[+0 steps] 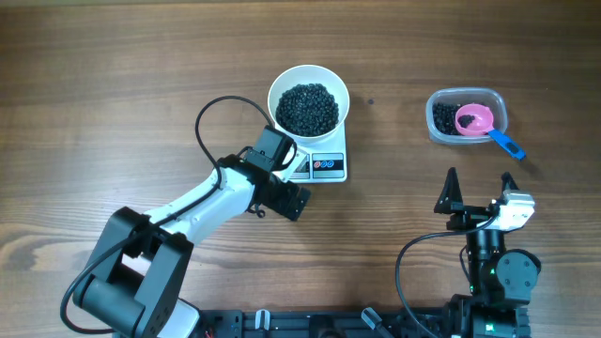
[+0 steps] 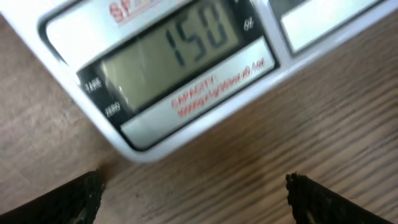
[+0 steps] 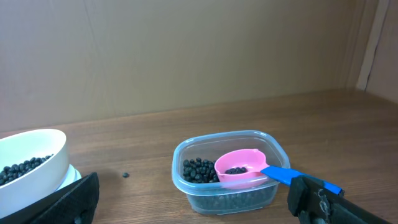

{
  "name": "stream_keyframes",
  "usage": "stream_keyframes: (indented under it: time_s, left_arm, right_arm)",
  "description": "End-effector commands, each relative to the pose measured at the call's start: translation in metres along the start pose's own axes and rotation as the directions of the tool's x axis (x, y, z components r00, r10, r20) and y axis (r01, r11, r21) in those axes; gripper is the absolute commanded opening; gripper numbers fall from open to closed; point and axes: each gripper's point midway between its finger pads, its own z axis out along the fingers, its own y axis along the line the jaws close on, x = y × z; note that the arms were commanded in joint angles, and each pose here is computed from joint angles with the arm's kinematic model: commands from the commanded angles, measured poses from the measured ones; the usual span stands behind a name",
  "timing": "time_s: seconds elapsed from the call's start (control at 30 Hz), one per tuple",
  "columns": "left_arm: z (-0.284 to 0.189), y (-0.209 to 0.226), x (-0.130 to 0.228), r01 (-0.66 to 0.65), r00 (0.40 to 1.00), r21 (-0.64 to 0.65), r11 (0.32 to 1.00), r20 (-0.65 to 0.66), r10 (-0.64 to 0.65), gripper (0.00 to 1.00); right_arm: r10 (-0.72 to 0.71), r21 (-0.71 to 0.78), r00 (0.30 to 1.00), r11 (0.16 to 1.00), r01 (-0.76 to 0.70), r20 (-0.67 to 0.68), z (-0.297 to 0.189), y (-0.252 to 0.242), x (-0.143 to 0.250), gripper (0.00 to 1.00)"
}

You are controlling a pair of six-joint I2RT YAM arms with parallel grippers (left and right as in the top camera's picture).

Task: Scoop item into bowl and weigh 150g on scale

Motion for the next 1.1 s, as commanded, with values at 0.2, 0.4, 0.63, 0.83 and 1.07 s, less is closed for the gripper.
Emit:
stream_keyframes:
  time_s: [0.2,0.4,0.63,0.83,1.07]
  left_arm:
    - [0.007,0.000,0.012,0.012,0.999,0.009,1.000,-0.032,-0.012,1.00]
    - [-0.038,-0.005,-0.002,-0.015,0.999,0.009,1.000,0.049,0.015,1.00]
    - [-0.200,0.035,-0.039,0.168,0.828,-0.026,0.985,0.546,-0.127,1.00]
    - [-0.314,0.051,0.005,0.278,0.571,-0.051,0.959,0.812,-0.123,1.00]
    - [-0.368,0.028,0.052,0.301,0.393,-0.107,0.948,0.919,-0.021,1.00]
  right_arm:
    - [-0.005,0.012,1.000,1.000,0.005,0.010,0.000,-0.002,-0.002,1.00]
    - [-0.005,0.013,1.000,1.000,0.005,0.010,0.000,-0.002,-0.002,1.00]
    - [-0.005,0.013,1.000,1.000,0.005,0.010,0.000,-0.002,-0.002,1.00]
    - [-0.005,0.013,1.000,1.000,0.005,0.010,0.000,-0.002,-0.002,1.00]
    - [-0.005,0.013,1.000,1.000,0.005,0.010,0.000,-0.002,-0.002,1.00]
